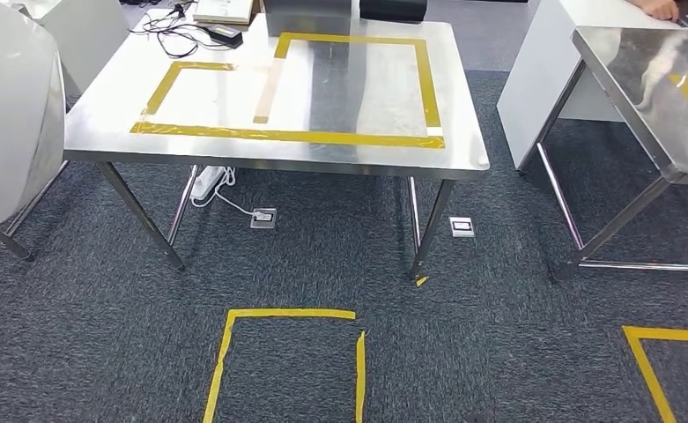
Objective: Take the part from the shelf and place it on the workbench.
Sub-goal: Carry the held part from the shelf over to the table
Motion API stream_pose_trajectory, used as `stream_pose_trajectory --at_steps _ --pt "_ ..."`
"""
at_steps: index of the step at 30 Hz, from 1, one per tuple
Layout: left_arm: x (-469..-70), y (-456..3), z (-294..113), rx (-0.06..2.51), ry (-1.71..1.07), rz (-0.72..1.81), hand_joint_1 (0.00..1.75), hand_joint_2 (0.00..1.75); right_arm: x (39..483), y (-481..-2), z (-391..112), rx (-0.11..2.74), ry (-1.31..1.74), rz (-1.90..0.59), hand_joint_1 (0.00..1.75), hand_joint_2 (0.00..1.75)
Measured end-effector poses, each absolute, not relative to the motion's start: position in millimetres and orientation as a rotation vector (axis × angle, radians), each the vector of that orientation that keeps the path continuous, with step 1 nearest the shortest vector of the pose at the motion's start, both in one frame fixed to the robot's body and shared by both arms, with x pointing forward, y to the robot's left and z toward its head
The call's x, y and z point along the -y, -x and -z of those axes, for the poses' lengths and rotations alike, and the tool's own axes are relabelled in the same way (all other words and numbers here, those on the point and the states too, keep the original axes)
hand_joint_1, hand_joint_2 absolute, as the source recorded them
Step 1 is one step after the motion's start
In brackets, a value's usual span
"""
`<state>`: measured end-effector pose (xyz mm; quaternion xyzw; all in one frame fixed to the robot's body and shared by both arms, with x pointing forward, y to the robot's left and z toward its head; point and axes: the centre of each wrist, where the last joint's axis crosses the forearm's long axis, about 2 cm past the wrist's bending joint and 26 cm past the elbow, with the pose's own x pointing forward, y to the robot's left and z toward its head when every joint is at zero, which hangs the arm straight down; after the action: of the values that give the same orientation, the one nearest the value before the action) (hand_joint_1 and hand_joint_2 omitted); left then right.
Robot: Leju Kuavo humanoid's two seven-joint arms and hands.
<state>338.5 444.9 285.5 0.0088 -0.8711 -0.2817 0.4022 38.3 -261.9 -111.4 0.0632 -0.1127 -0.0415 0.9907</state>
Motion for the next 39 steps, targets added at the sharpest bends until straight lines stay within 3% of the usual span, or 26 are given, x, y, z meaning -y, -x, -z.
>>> stream_pose_trajectory --at_steps 39 --pt "-435 -355 -286 2.206 0.028 0.718 1.75 1.75 261 -36 112 0.237 -0.134 0.093 0.0 0.0"
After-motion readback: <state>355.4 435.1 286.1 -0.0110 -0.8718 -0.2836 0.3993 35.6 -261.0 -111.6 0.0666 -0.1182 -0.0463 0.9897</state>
